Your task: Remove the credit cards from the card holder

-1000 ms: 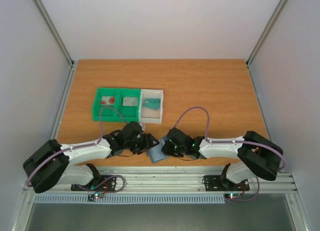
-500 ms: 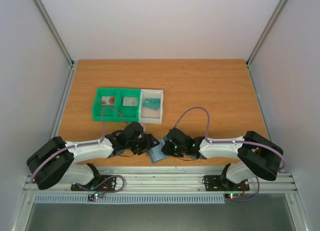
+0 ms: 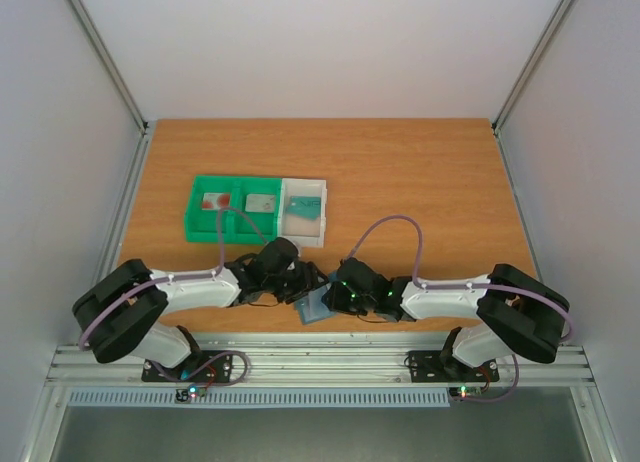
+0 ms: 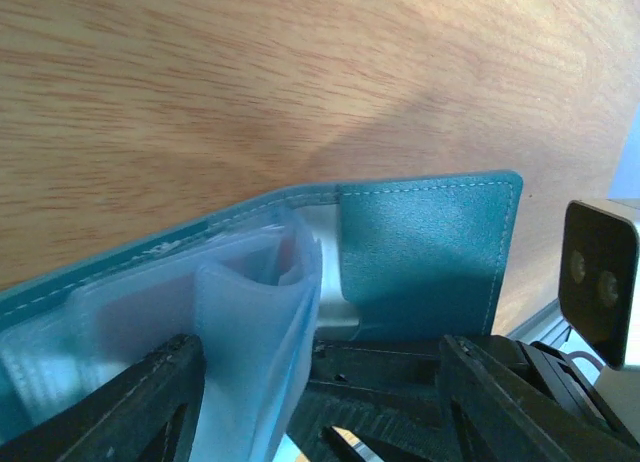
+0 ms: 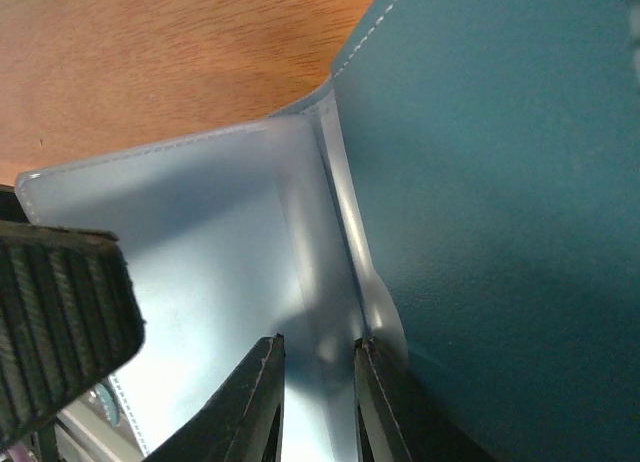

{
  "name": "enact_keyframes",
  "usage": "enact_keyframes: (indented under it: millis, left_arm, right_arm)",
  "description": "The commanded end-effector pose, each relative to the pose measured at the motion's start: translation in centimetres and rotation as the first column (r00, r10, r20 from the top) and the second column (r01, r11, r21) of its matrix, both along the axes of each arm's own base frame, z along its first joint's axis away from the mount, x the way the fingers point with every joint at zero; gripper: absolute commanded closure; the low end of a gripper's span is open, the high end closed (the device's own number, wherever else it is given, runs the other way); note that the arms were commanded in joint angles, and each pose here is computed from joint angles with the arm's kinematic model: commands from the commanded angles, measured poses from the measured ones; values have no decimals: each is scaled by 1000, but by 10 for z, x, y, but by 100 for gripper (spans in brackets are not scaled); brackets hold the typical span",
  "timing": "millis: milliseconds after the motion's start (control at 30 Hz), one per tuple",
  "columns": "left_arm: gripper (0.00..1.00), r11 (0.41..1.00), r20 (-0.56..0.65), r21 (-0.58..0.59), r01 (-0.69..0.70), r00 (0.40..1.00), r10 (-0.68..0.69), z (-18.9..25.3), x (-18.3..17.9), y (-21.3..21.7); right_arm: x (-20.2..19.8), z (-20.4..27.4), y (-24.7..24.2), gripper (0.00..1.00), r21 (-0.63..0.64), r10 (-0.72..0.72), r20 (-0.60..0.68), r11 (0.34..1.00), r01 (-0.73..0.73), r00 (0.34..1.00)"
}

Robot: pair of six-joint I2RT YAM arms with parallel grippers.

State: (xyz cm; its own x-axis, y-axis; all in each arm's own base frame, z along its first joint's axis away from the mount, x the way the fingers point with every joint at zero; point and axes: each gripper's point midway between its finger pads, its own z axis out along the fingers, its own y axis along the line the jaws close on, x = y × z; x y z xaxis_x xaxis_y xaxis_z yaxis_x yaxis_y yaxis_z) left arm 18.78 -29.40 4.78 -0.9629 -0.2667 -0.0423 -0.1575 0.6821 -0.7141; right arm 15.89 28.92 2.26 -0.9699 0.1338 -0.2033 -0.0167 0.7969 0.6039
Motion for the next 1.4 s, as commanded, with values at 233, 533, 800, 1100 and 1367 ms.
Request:
enact_keyframes:
  millis: [233, 533, 800, 1100, 1367]
  left_arm:
    - [38, 990, 68, -131, 46, 997, -37, 36, 1, -28]
    - [39, 973, 59, -214, 82, 996, -71, 39, -3, -44]
    - [39, 970, 58, -218, 105, 994, -95, 40, -4, -49]
    - [39, 963, 70, -227, 142, 989, -129, 42, -4, -62]
    - [39, 948, 109, -259, 183, 981, -160, 49, -4, -81]
  right_arm:
    - [-14, -17, -19, 76, -36, 1, -16, 999, -1, 1000]
    - [-12, -12, -18, 69, 31, 5, 41, 999, -6, 999]
    - [-7, 9, -36, 63, -7, -11, 128, 1000, 12, 992]
    - [-9, 26, -73, 59, -118, -54, 166, 990, 74, 985]
    - [-11, 72, -85, 59, -77, -53, 239, 994, 73, 970]
